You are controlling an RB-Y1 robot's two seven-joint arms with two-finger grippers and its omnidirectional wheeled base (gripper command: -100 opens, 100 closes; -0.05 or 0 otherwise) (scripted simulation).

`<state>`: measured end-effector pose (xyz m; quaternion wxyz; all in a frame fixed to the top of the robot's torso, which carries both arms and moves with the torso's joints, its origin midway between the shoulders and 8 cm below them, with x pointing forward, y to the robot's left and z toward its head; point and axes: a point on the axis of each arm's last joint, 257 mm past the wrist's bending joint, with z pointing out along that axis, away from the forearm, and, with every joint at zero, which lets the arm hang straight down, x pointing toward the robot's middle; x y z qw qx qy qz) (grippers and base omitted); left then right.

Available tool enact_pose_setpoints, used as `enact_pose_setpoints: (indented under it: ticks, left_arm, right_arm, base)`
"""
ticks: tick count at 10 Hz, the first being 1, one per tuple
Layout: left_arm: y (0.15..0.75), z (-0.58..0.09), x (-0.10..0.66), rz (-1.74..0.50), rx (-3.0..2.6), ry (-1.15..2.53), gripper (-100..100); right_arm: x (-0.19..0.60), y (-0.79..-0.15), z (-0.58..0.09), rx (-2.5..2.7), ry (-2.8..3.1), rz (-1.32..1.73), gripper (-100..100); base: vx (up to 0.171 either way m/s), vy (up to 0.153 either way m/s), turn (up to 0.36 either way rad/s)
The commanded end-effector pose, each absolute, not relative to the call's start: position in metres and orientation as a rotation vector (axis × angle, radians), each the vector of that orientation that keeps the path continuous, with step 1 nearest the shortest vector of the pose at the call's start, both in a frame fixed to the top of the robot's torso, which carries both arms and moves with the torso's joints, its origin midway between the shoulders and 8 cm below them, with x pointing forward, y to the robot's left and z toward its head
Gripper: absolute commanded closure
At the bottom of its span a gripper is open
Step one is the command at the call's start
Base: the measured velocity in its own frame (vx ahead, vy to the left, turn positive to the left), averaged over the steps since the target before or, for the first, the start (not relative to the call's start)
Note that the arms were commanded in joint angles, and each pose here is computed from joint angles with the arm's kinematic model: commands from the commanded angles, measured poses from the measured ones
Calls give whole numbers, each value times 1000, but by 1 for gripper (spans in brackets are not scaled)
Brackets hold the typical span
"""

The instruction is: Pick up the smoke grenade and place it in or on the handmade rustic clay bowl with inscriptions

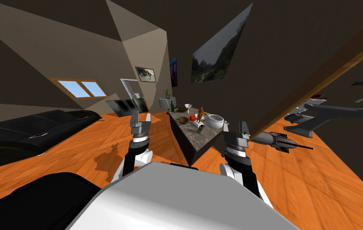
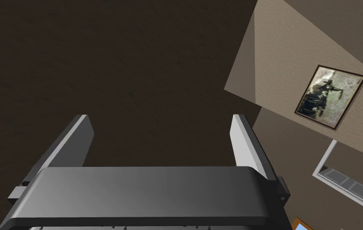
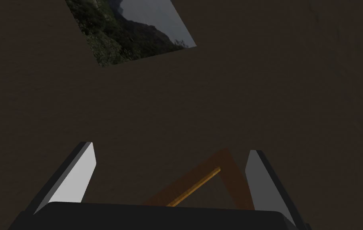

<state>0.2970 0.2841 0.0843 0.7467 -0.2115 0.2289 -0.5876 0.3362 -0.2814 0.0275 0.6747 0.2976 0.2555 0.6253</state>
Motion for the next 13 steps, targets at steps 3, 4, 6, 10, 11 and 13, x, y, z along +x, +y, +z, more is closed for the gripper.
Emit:
enact_pose_setpoints:
  ticks: [3, 4, 6, 10, 11, 13]
  left_arm:
    - [284, 84, 297, -1286, -463, 501, 0]
    - [284, 84, 297, -1286, -463, 500, 0]
    - [284, 84, 297, -1286, -463, 500, 0]
    - [284, 84, 297, -1286, -463, 500, 0]
    - [284, 84, 297, -1286, -463, 500, 0]
    - [284, 84, 297, -1286, -463, 501, 0]
  right_arm:
    - [352, -283, 23, 585, 670, 1314, -100]
    - [357, -286, 20, 568, 692, 1281, -100]
    - [369, -295, 14, 536, 736, 1197, -100]
    - [393, -327, -3, 463, 825, 960, -100]
    - [393, -327, -3, 460, 826, 953, -100]
    - [404, -352, -13, 426, 871, 808, -100]
  base:
    - [-61, 147, -19]
    - [-56, 197, -49]
    - [-12, 170, -35]
    - [-7, 195, -32]
    - [13, 151, -15]
    - [16, 162, -25]
